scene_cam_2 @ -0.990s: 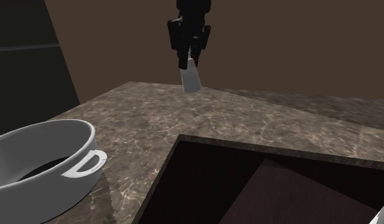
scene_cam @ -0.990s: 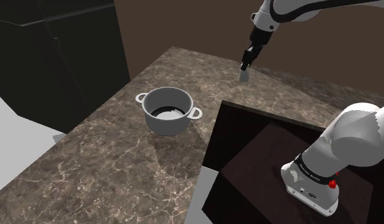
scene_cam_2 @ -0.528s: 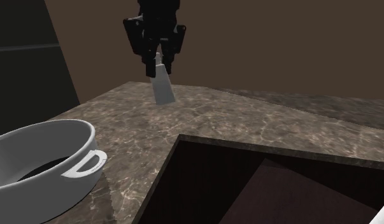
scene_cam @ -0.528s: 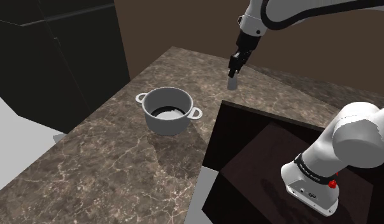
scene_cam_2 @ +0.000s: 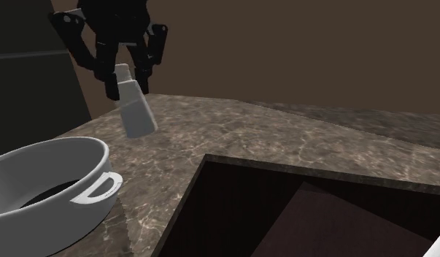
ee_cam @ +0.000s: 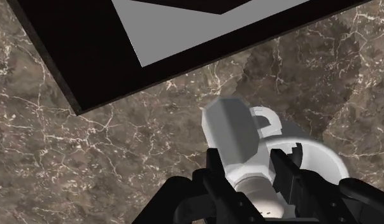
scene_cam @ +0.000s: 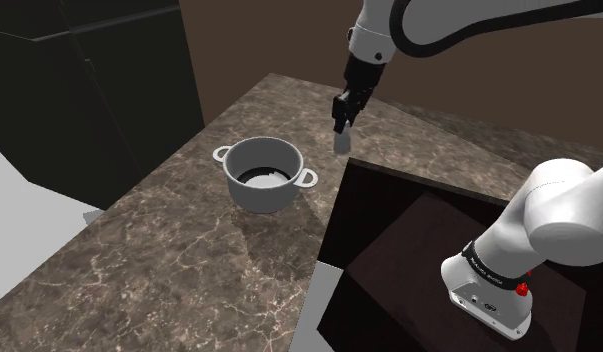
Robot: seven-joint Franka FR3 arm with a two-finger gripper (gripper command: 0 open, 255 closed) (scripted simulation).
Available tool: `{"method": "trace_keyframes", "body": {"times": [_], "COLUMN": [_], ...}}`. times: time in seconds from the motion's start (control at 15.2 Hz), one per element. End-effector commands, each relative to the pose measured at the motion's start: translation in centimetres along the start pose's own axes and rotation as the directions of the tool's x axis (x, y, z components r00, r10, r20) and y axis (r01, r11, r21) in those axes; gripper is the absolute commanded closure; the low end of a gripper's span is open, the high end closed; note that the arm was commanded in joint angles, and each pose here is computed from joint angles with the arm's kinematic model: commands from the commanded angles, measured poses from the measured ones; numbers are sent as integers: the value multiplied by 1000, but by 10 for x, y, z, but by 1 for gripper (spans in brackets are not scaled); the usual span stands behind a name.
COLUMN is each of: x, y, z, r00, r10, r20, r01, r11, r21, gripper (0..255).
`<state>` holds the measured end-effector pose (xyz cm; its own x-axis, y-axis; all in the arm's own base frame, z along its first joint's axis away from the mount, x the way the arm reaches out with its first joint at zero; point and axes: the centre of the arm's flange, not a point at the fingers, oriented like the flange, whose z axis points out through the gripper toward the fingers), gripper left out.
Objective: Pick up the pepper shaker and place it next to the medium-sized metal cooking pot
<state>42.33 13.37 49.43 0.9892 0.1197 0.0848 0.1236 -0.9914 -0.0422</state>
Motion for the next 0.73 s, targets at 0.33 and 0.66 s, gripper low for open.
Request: {"method": "trace_keyframes", "body": {"times": [0.33, 0.66], "x": [12, 19], "y": [-95, -160], "z": [6, 10], "r00": [1000, 1000], "r10": [2, 2], "r20": [0, 0], "r01": [-2, -2], "r11": [1000, 1000], "r21": [1, 1], "gripper": [255, 255]}}
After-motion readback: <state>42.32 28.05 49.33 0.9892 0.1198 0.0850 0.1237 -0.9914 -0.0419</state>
